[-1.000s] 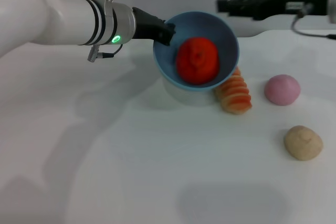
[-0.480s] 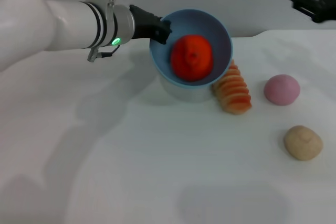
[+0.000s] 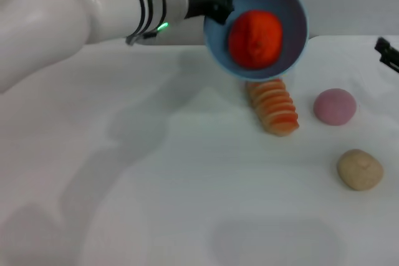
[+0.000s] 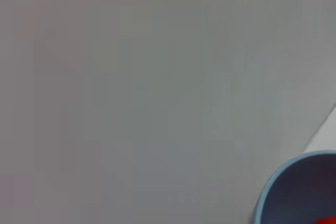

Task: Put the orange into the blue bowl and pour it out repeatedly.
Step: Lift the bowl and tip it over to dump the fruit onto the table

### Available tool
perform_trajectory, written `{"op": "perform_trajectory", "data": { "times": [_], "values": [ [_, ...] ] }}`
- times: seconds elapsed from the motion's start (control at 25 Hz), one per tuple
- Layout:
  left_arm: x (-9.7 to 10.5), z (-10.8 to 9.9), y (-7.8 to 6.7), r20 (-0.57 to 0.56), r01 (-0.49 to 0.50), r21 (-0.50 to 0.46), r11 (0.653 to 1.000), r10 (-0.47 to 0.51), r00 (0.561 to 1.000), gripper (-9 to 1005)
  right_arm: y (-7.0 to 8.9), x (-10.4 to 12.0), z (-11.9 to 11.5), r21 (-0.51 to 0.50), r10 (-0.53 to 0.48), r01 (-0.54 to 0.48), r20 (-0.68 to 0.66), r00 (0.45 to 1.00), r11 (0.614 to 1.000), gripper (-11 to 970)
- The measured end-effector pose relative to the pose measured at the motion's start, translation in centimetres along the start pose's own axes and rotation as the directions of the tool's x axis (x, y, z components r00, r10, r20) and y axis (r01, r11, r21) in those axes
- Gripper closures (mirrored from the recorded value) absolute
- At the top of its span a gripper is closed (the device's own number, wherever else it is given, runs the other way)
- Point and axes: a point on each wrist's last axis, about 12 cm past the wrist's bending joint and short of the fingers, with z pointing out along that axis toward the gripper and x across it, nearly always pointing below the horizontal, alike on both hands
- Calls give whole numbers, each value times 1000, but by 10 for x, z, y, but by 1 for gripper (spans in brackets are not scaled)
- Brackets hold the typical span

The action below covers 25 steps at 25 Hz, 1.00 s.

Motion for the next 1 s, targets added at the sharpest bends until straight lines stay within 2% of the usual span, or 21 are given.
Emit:
{"op": "perform_trajectory", "data": {
  "times": [0.12,0.16,0.4,0.72,0.76,0.8,0.88,1.0],
  "values": [
    [-11,-1,-6,38,-104,-24,994,105,994,998,-3,18,-11,46,48,-47,-22,999,998,225],
    [-12,-1,-8,45,-165,-42,985,167,985,998,-5,25,-17,74,46,-44,-29,998,996,201],
    [-13,-6,-26,65,-420,-107,901,428,901,997,-6,33,-25,95,49,-46,-34,998,994,202],
    [-2,-22,-55,162,-629,-240,740,669,725,997,-8,25,-23,86,57,-58,7,998,995,202],
    [0,-25,-60,164,-659,-254,708,703,692,997,-8,24,-22,84,59,-60,10,998,995,202],
    [0,-25,-60,164,-659,-254,708,703,692,997,-7,23,-21,83,63,-64,15,998,995,202],
    [2,-28,-65,164,-702,-271,658,751,640,997,-7,22,-19,80,69,-70,22,997,994,202],
    [7,-33,-76,158,-779,-320,539,841,517,998,-6,21,-17,80,73,-75,28,997,994,202]
  ]
}}
